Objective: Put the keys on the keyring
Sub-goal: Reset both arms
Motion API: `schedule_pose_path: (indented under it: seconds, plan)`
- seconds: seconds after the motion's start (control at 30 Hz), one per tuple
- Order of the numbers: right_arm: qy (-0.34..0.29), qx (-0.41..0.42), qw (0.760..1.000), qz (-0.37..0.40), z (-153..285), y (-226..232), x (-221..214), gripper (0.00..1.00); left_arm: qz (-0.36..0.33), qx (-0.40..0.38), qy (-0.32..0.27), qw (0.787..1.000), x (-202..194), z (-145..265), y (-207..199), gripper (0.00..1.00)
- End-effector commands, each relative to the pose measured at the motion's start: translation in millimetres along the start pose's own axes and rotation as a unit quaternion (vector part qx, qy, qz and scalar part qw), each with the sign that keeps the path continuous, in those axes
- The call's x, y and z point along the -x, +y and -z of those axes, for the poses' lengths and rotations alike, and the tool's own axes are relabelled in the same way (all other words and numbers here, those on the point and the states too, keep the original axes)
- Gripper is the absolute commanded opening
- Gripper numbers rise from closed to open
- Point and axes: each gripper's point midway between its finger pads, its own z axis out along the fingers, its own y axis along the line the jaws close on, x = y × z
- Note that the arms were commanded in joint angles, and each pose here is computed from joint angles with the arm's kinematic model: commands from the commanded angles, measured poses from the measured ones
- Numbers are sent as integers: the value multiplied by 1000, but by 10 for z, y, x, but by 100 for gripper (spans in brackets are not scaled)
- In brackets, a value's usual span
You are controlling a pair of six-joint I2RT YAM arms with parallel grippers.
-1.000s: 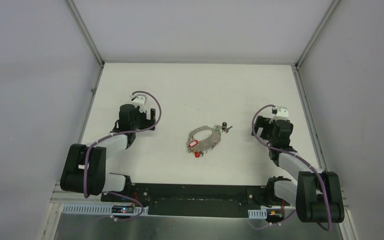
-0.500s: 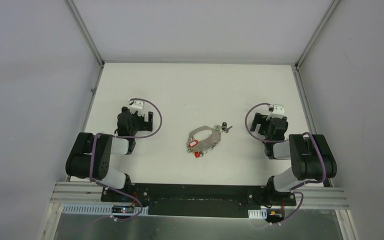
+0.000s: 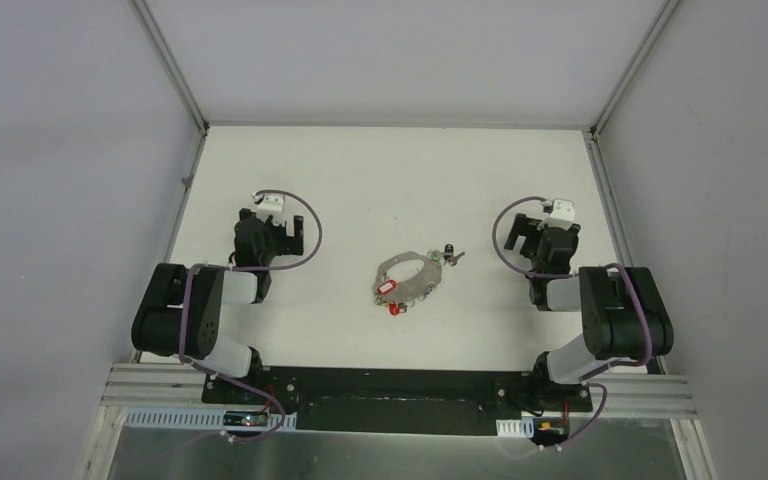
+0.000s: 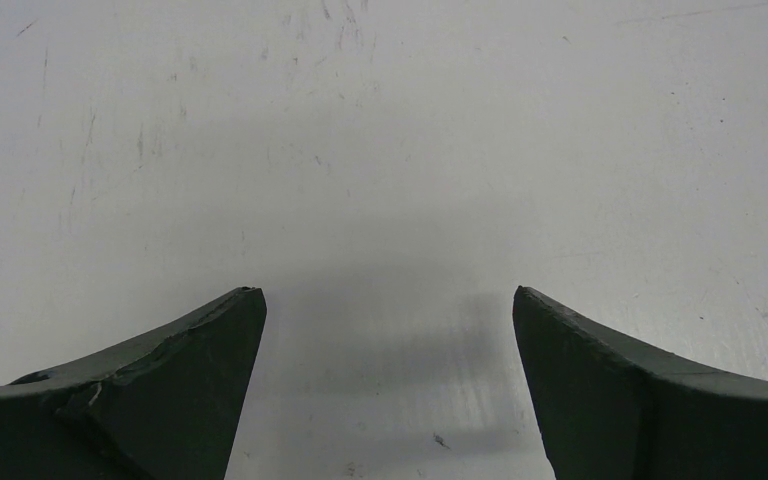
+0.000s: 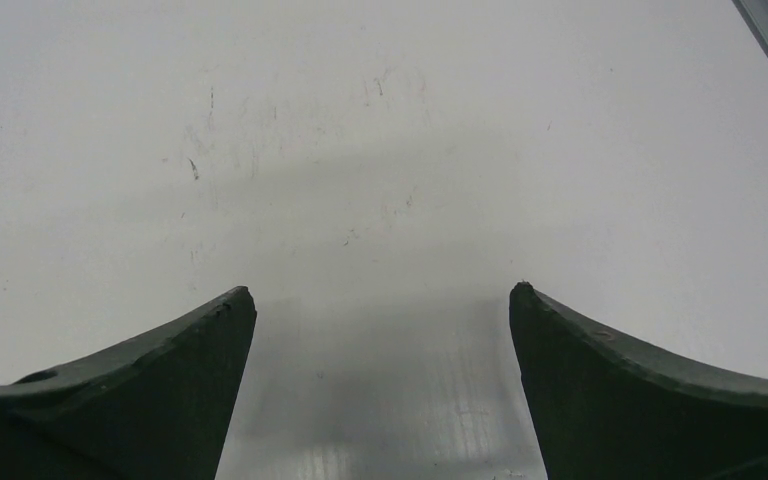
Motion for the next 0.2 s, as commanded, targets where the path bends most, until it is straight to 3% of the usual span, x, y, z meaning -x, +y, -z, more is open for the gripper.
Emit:
schedule_pose_path:
  seconds: [0.0, 0.17]
  plan:
    - [-25, 11, 1000, 1, -51, 55, 183, 100, 5, 13, -22, 1000, 154, -53, 60, 99]
    - [-17, 38, 999, 13, -63, 142, 168, 100, 5, 14, -22, 1000, 152, -52, 65, 99]
